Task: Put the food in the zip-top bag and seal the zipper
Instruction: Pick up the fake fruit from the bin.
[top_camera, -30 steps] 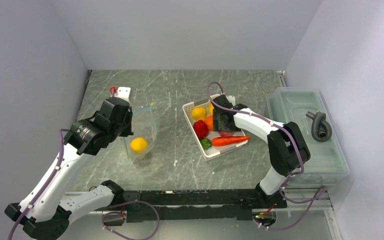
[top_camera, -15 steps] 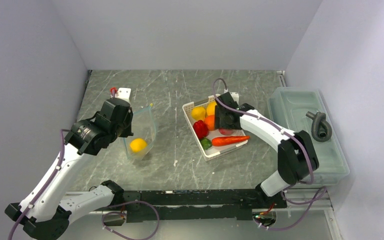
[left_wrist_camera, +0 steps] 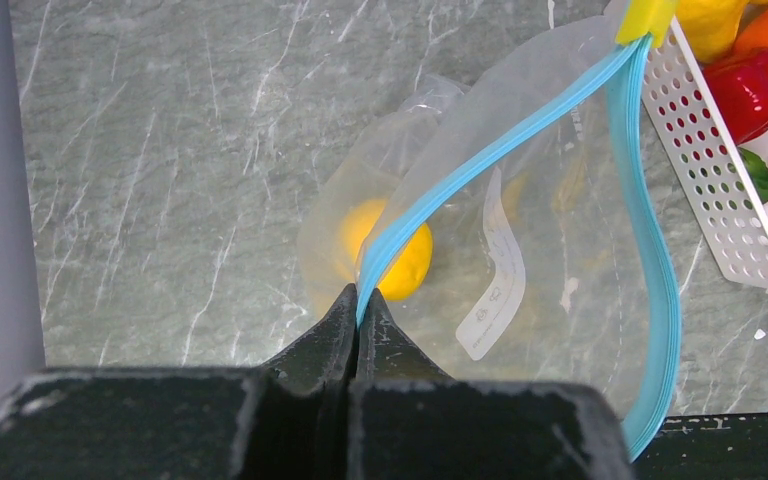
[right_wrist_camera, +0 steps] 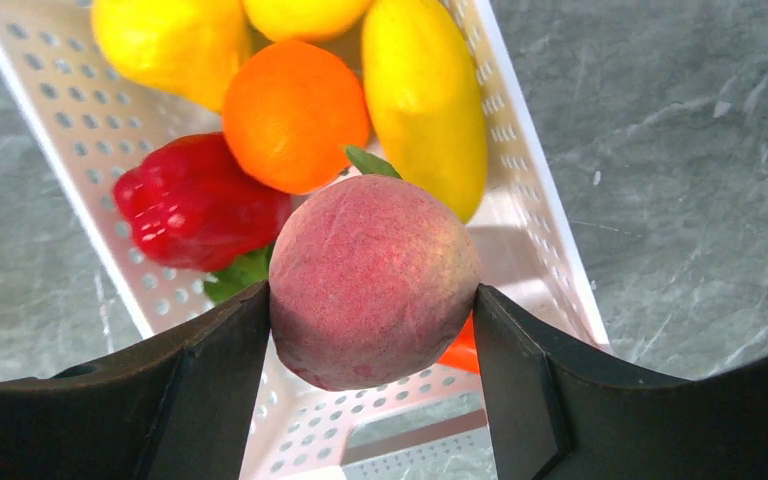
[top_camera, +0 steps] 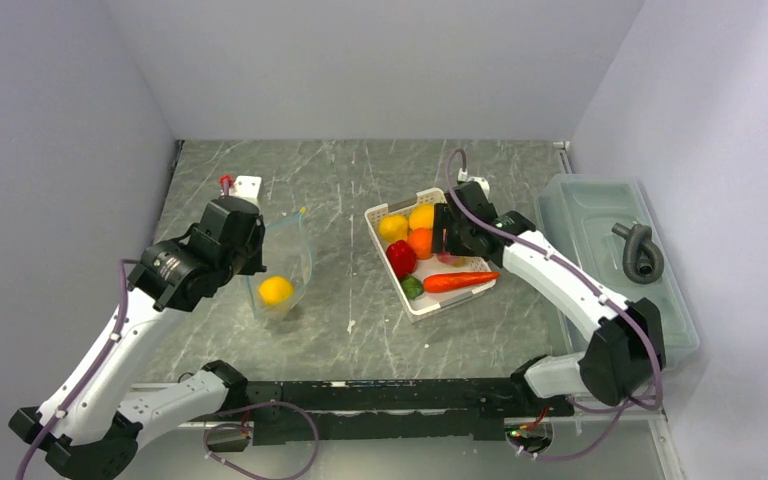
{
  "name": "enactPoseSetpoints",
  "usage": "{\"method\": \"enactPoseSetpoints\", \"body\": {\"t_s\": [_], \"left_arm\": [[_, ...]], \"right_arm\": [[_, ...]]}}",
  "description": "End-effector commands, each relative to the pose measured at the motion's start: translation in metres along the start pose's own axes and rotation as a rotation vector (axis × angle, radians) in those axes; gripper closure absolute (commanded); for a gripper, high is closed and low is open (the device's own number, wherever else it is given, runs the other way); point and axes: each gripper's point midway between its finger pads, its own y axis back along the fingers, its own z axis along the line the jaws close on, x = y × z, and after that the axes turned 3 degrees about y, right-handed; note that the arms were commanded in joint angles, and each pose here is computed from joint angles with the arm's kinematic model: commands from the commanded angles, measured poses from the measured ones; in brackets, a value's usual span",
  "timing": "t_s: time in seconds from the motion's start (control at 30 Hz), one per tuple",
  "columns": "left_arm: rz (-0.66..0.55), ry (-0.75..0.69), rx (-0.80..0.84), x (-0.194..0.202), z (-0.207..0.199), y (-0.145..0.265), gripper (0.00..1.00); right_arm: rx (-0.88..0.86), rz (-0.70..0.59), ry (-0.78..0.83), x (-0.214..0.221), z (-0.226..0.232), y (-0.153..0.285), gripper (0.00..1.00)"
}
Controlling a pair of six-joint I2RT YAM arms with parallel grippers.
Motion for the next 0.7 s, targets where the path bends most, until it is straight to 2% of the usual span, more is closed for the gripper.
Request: {"method": "enactPoseSetpoints", "body": {"t_s": [0.0, 0.4, 0.67], "left_arm": [[-0.037, 0.020, 0.009, -0.007, 0.002, 0.008, 1.00], [-0.031, 0.017, 0.017, -0.007, 0.001, 0.010, 1.00], [-0.029, 0.015, 0.029, -0.008, -0.001, 0.012, 1.00]], "right_arm": [[-0.135, -0.094, -0.023, -0.024, 0.026, 0.039, 0.54], [-0.370, -0.245, 0.057, -0.053, 0.099, 0.124, 0.57], [-0.675, -0.333, 0.077, -0.065, 0.160, 0.187, 0.57]]}}
